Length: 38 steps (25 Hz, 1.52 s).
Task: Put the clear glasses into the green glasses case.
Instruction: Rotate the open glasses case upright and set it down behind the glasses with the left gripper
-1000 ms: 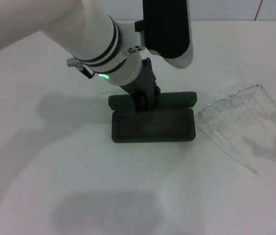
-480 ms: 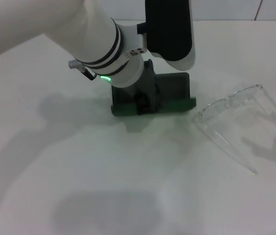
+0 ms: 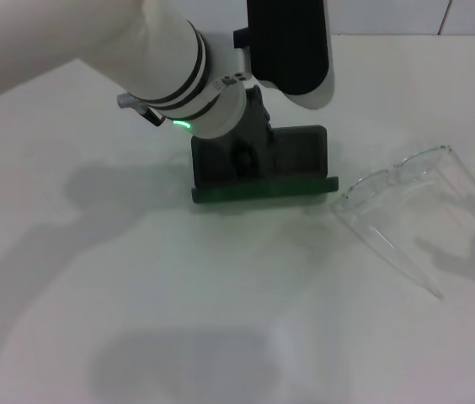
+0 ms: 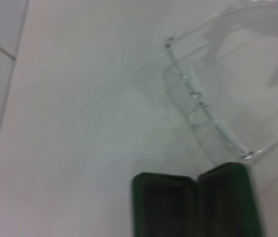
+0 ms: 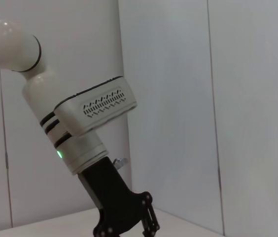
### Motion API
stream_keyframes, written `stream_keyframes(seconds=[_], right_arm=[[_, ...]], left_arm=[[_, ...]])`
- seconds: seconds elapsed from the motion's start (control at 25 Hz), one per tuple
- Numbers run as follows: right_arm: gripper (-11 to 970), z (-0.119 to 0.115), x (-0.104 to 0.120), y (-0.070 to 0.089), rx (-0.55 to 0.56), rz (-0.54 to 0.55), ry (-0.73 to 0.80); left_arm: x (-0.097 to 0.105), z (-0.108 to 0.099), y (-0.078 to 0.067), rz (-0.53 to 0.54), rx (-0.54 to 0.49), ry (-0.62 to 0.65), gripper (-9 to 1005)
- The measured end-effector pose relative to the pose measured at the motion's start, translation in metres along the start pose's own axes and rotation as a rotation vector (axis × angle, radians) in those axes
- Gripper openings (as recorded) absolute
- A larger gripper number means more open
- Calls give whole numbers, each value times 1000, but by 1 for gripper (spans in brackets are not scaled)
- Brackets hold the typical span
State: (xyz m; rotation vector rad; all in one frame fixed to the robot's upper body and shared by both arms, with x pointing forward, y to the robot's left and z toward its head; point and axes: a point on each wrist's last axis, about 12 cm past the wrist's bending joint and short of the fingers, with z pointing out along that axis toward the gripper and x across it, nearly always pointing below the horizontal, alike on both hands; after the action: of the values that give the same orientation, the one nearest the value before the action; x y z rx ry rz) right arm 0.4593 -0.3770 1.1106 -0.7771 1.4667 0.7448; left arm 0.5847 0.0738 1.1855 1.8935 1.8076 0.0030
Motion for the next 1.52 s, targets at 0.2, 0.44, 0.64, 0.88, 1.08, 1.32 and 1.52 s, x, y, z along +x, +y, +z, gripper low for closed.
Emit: stream_keyframes(seconds=[0.2, 0.44, 0.64, 0.88, 1.08, 1.32, 1.52], right_arm=[[864, 0, 2, 1, -1, 10, -3], [860, -1, 2, 2, -5, 9, -5], [857, -1, 1, 2, -9, 8, -6], [854, -1, 1, 3, -14, 10, -9], [850, -1, 1, 4, -21, 13, -13], [847, -3, 2, 7, -23, 17, -15], [844, -3, 2, 7, -27, 17, -16]], left_arm=[[8, 6, -3, -24, -13, -2, 292], [13, 16, -13, -16, -19, -10, 292], [15, 21, -21, -17, -11, -10, 291], [15, 24, -27, -34, 4, -12, 291], [15, 26, -33, -44, 22, -13, 290], [11, 25, -42, -54, 63, -25, 290], [11, 21, -49, -61, 97, -12, 289]])
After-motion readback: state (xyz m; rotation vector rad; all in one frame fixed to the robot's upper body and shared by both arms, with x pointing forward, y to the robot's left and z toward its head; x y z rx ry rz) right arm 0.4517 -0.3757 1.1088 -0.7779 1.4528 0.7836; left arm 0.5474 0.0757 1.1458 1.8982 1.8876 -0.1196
